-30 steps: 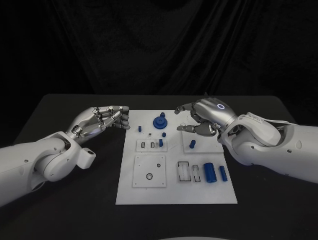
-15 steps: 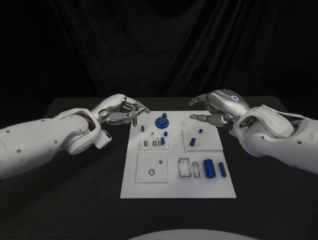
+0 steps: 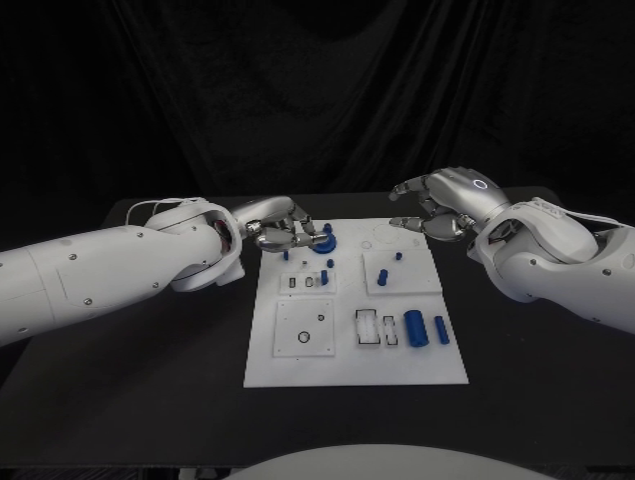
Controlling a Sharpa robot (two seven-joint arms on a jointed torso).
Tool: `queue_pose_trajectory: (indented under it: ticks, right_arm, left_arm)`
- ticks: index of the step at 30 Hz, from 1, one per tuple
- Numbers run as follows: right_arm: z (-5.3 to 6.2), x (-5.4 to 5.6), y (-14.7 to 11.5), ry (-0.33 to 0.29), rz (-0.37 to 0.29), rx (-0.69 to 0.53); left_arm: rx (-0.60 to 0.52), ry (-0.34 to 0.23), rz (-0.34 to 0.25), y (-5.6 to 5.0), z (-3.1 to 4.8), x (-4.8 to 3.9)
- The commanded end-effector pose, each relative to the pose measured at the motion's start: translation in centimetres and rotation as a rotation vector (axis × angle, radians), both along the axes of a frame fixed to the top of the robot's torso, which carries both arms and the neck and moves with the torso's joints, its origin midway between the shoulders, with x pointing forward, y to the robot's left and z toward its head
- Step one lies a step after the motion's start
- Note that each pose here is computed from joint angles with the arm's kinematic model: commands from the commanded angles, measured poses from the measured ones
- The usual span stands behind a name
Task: Assemble the parts on the task board
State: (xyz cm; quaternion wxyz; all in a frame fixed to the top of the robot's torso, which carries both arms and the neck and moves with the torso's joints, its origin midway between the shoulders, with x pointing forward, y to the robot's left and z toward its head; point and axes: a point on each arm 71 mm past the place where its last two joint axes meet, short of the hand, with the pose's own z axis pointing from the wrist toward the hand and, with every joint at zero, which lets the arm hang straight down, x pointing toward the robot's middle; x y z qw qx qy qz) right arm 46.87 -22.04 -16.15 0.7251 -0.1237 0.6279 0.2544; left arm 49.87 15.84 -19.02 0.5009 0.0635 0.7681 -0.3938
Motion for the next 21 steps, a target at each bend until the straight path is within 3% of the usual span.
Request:
queue_pose_trajectory:
  ticks: [1,11,21]
  right_arm:
    - [-0.2,0.2,-0.4,0.024,-0.032,-0.016]
    - [-0.4,0.5,-0.3,0.040,-0.039,-0.030]
    - [-0.7,0.7,-0.4,0.055,-0.051,-0.044]
  left_arm:
    - [0.166,0.013,0.094,-0.4,-0.53,0.34]
    - [0.365,0.139,0.151,-2.3,-1.79,0.41]
    - [0.480,0.187,0.217,-3.1,-2.37,0.87]
